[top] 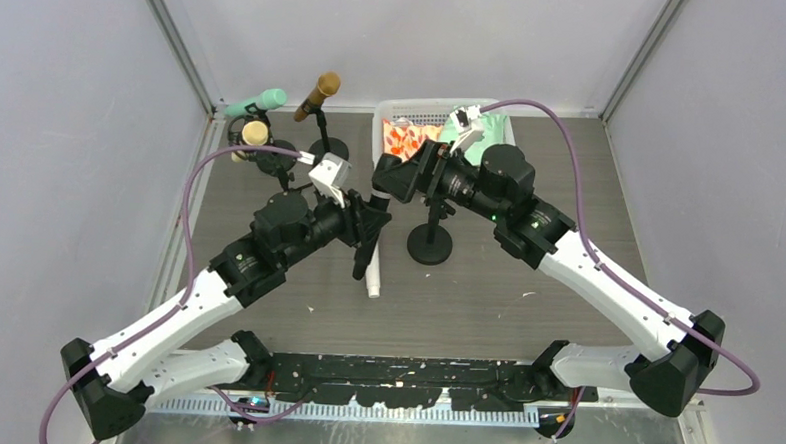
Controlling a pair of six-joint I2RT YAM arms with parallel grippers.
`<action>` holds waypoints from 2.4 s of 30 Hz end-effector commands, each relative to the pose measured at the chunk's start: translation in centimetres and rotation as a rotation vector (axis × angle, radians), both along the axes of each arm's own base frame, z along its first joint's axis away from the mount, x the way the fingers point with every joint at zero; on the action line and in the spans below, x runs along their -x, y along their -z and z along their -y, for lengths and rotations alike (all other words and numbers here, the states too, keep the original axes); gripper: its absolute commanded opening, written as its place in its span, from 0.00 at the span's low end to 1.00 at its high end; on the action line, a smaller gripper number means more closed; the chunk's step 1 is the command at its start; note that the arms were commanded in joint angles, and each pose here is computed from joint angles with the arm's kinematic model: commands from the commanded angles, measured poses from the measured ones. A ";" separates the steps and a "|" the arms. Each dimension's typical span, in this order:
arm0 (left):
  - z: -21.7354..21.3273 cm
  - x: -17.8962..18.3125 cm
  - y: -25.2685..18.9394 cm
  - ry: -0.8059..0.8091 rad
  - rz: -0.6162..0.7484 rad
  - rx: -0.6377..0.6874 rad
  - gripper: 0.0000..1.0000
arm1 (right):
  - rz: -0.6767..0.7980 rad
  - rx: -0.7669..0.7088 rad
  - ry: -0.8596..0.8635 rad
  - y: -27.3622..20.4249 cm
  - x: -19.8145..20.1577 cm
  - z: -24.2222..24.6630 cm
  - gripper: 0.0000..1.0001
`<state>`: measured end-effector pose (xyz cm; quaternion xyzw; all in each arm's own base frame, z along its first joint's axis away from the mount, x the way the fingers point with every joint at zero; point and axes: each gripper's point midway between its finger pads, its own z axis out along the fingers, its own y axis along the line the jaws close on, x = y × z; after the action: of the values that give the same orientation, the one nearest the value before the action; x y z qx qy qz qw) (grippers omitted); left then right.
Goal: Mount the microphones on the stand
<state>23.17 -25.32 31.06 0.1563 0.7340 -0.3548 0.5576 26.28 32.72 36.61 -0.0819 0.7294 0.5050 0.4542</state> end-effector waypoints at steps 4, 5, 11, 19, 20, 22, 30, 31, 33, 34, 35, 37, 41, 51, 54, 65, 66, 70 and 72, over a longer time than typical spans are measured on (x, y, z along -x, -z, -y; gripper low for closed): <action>1.8 0.4 -4.3 0.083 0.091 0.103 0.00 | 0.056 -0.093 -0.050 -2.5 1.3 -1.3 0.82; 1.8 0.4 -4.5 0.086 0.091 0.107 0.00 | 0.048 -0.082 -0.040 -2.1 1.1 -1.3 0.81; 1.9 0.3 -5.3 0.083 0.107 0.134 0.00 | 0.029 -0.024 -0.024 -0.2 0.6 -1.4 0.78; 2.2 0.2 -5.4 0.089 0.112 0.137 0.00 | 0.015 0.010 -0.057 1.4 0.4 -2.3 0.69; 2.3 0.2 -5.4 0.092 0.111 0.137 0.00 | 0.017 0.012 -0.053 1.6 0.2 -2.3 0.67; 2.3 0.3 -5.3 0.096 0.111 0.136 0.01 | 0.022 0.017 -0.045 1.8 -0.1 -2.4 0.63; 2.0 0.2 -4.3 0.082 0.094 0.112 0.26 | 0.082 -0.018 0.001 0.8 -0.9 -2.0 0.27; 1.9 0.1 -4.3 0.076 0.093 0.112 0.35 | 0.098 -0.033 0.027 0.3 -1.1 -1.7 0.20; 1.7 -0.1 -4.4 0.057 0.084 0.111 0.54 | 0.134 -0.067 0.091 -1.0 -1.8 -0.8 0.09; 1.5 -0.1 -4.1 0.046 0.070 0.106 0.63 | 0.154 -0.089 0.134 -1.8 -2.2 -0.2 0.03; 1.4 -0.2 -4.1 0.034 0.063 0.108 0.72 | 0.176 -0.106 0.200 -2.5 -2.9 0.7 0.01; 1.1 -0.5 -4.2 0.004 0.037 0.120 0.99 | 0.241 -0.129 0.341 -3.9 -4.5 2.8 0.01; 0.7 -0.9 -4.1 -0.053 -0.017 0.159 1.00 | 0.378 -0.131 0.647 -6.6 -7.7 7.8 0.01; 4.0 -2.4 -3.2 -0.186 -0.006 0.080 1.00 | 0.527 -0.158 1.067 -11.8 -10.6 20.0 0.01; 5.7 -3.7 -2.4 -0.219 -0.024 0.022 1.00 | 0.575 -0.002 1.136 -11.4 -10.3 22.3 0.01; 10.6 -6.1 2.3 -0.312 -0.107 -0.252 1.00 | 0.539 0.211 1.151 -7.9 -6.4 26.7 0.01; 10.6 -6.3 2.4 -0.335 -0.113 -0.270 0.99 | 0.539 0.211 1.153 -7.9 -5.9 27.1 0.01; 11.1 -6.7 4.5 -0.363 -0.161 -0.337 0.89 | 0.533 0.229 1.142 -7.9 -4.7 27.6 0.01; 11.4 -6.9 4.9 -0.370 -0.169 -0.347 0.84 | 0.535 0.244 1.136 -7.8 -4.3 27.8 0.01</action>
<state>29.56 -37.69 25.82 0.1054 0.8375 -0.1605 0.5117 31.57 5.67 44.36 0.1521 0.5680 0.0747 0.8054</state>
